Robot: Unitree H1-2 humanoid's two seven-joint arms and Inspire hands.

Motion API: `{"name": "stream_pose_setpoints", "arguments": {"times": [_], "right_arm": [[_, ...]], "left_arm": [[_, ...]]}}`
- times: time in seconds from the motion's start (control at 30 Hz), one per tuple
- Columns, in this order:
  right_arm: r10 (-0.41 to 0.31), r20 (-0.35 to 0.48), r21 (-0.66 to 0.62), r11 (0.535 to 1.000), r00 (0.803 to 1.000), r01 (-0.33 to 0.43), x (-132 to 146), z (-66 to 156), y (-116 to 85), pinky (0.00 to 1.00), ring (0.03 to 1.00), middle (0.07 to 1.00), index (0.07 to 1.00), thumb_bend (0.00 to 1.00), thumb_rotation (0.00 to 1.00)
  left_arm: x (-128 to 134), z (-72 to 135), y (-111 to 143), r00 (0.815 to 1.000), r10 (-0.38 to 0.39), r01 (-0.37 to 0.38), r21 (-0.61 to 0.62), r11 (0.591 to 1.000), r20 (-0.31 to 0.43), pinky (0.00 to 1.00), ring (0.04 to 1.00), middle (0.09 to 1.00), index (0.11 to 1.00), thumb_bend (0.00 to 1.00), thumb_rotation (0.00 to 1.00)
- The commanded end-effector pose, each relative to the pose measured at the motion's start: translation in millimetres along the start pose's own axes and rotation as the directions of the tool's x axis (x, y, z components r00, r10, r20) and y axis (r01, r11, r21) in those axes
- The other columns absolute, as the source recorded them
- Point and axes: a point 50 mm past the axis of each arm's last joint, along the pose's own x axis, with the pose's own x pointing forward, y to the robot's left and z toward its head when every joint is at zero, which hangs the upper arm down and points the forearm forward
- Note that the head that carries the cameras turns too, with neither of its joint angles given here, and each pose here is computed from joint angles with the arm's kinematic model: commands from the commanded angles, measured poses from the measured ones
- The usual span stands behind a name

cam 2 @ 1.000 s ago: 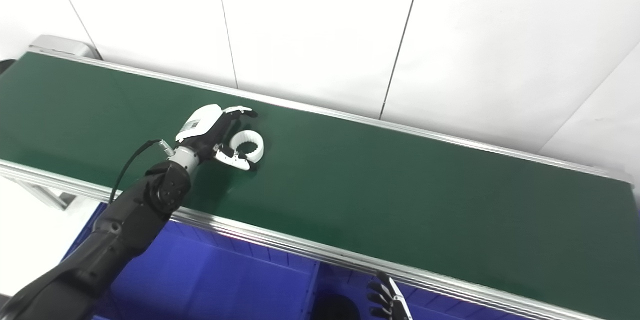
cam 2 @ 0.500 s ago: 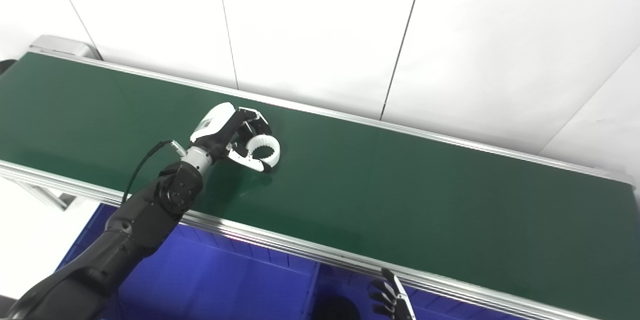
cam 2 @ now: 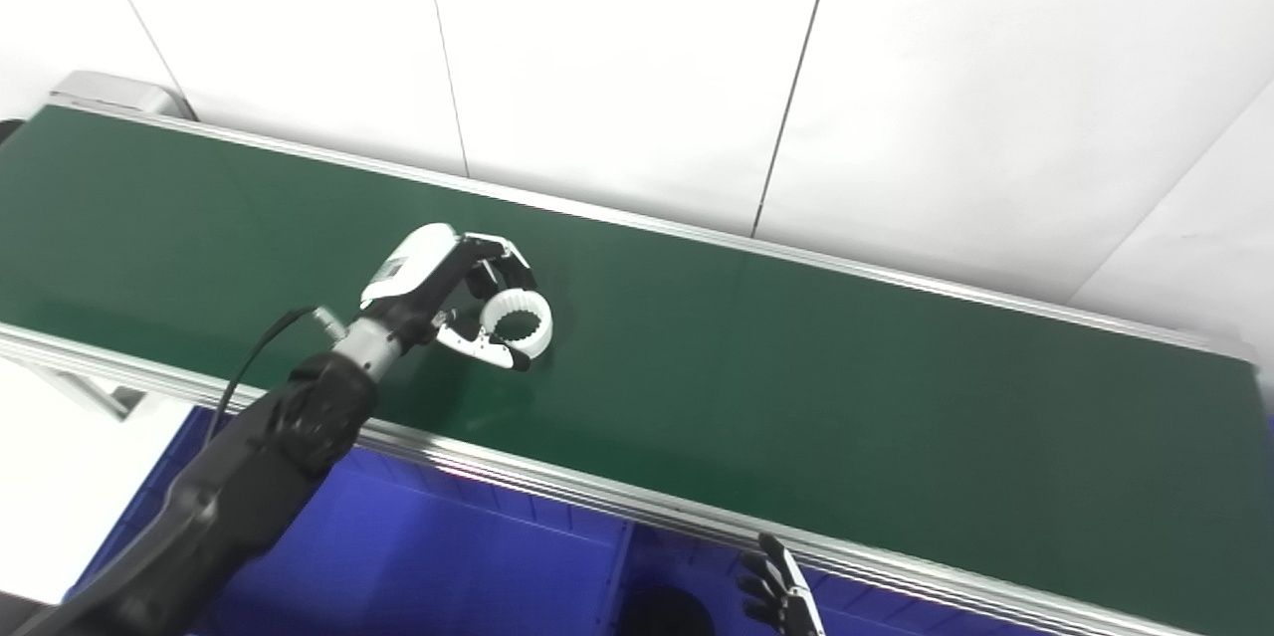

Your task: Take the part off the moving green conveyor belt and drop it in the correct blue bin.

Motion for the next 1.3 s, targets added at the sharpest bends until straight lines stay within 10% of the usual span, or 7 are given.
{"name": "stream_pose_setpoints", "arguments": {"times": [0.0, 0.23, 0.7, 1.1, 1.23, 1.27], "right_arm": [[-0.021, 0.086, 0.036, 0.999, 0.996, 0.018, -1.8, 14.9, 2.7, 0.71, 0.789, 0.838, 0.91, 0.87, 0.45], [-0.026, 0.108, 0.045, 0.999, 0.994, 0.022, -2.2, 23.0, 5.4, 0.76, 0.814, 0.836, 0.903, 0.86, 0.43], [-0.035, 0.135, 0.037, 0.999, 0.99, 0.03, -1.1, 46.6, 4.5, 0.78, 0.836, 0.842, 0.913, 0.84, 0.45], [-0.042, 0.126, 0.035, 0.999, 0.991, 0.038, 2.4, 58.5, 2.3, 0.79, 0.829, 0.843, 0.907, 0.83, 0.44], [-0.045, 0.118, 0.04, 0.998, 0.992, 0.041, 2.1, 58.2, 3.4, 0.79, 0.831, 0.843, 0.906, 0.83, 0.44], [-0.047, 0.118, 0.038, 0.998, 0.992, 0.043, 2.1, 57.9, 3.7, 0.79, 0.829, 0.841, 0.905, 0.83, 0.44]], "left_arm": [[-5.8, 14.4, 27.0, 0.992, 0.063, -0.061, -0.017, 0.998, 0.107, 0.44, 0.419, 0.51, 0.527, 0.5, 0.0], [-65.5, 29.3, 36.8, 0.983, 0.092, -0.079, -0.087, 0.993, 0.159, 0.42, 0.408, 0.519, 0.532, 0.5, 0.0], [-153.6, -6.2, -5.4, 0.991, -0.126, 0.128, -0.081, 0.988, 0.038, 0.48, 0.416, 0.5, 0.536, 0.5, 0.0], [-147.1, -10.0, -17.5, 0.878, -0.472, 0.462, 0.114, 0.879, 0.083, 0.5, 0.431, 0.501, 0.53, 0.5, 0.0], [-147.0, -9.9, -20.4, 0.856, -0.516, 0.498, 0.213, 0.84, 0.031, 0.59, 0.64, 0.645, 0.504, 0.5, 0.05], [-146.8, -11.2, -22.1, 0.853, -0.521, 0.505, 0.223, 0.834, 0.017, 0.69, 0.725, 0.731, 0.676, 0.52, 0.2]]}}
